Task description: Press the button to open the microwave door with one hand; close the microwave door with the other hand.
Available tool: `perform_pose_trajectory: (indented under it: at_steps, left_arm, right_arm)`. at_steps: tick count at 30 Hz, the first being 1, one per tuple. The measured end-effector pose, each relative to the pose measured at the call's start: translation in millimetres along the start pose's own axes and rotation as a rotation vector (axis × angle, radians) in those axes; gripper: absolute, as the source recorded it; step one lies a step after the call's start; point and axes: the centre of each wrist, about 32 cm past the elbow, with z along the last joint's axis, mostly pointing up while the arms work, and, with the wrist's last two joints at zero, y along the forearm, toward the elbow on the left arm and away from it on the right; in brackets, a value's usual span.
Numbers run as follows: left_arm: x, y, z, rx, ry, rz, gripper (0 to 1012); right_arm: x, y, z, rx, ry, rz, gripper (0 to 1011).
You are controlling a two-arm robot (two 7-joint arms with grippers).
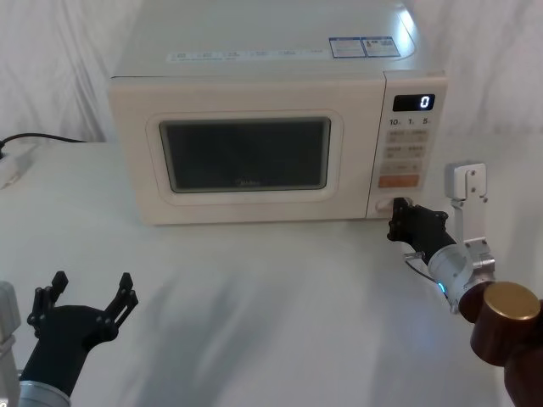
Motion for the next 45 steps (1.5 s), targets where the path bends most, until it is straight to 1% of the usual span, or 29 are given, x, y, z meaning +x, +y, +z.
perform_pose_trajectory:
  at_steps: [28, 45]
  left_arm:
    - [0.0, 0, 0.0, 0.0, 0.0, 0.0, 1001]
    - [0.0, 0, 0.0, 0.0, 0.0, 0.0, 1001]
  right_arm:
    - [-1.7, 12.0, 2.4, 0.003, -0.014, -0.007, 0]
    - [-1.7, 12.4, 2.0, 0.006, -0.012, -0.016, 0]
